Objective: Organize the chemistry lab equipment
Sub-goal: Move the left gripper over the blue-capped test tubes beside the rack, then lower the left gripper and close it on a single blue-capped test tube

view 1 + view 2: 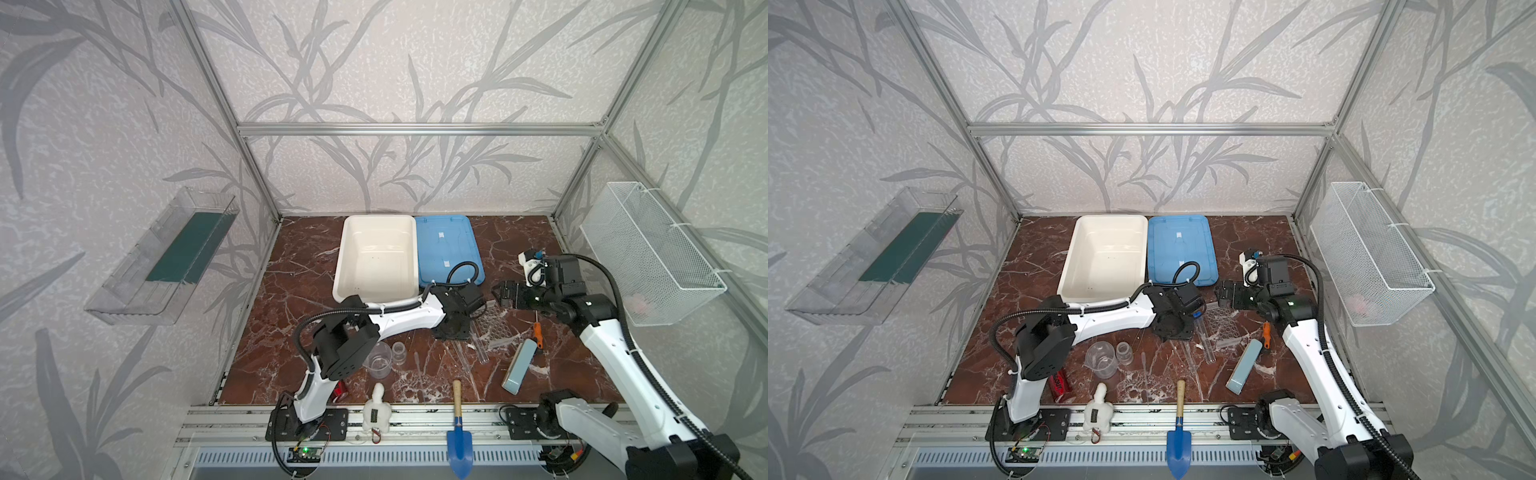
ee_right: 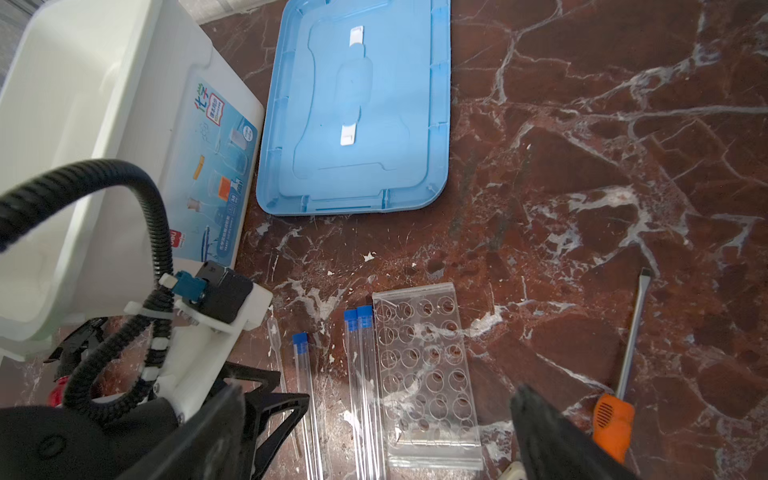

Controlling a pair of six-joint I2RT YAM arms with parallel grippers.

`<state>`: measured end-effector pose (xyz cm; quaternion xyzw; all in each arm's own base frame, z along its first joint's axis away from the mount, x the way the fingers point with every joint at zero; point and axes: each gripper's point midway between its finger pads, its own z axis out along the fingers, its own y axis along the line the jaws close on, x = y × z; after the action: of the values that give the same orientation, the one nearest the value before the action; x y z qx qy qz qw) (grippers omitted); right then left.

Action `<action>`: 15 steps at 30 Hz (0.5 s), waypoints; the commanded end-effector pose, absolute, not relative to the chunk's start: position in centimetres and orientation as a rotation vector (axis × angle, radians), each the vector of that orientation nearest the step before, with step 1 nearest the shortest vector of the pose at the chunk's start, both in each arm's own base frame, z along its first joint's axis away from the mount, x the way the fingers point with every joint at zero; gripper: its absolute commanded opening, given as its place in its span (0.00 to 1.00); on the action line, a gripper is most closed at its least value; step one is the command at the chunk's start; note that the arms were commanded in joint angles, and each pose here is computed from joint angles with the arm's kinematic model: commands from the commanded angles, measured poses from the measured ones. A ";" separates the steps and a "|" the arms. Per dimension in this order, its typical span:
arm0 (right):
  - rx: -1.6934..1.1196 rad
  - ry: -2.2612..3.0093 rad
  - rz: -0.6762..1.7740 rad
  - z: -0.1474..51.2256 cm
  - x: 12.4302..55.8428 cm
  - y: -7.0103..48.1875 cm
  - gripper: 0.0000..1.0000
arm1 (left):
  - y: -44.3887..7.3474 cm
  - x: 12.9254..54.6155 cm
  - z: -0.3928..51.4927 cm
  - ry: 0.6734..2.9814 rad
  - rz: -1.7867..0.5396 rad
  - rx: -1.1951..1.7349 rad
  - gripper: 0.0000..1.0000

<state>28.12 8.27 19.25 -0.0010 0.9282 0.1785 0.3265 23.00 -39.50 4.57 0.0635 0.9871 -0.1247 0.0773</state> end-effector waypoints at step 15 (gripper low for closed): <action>-0.037 2.407 0.468 19.3 28.1 8.4 0.95 | -39.8 24.5 1.7 3.011 -0.355 0.155 0.30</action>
<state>28.08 8.27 18.86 -0.0081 0.9289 0.1759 0.3259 24.07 -39.57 2.20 0.0589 0.9894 -0.1194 0.0576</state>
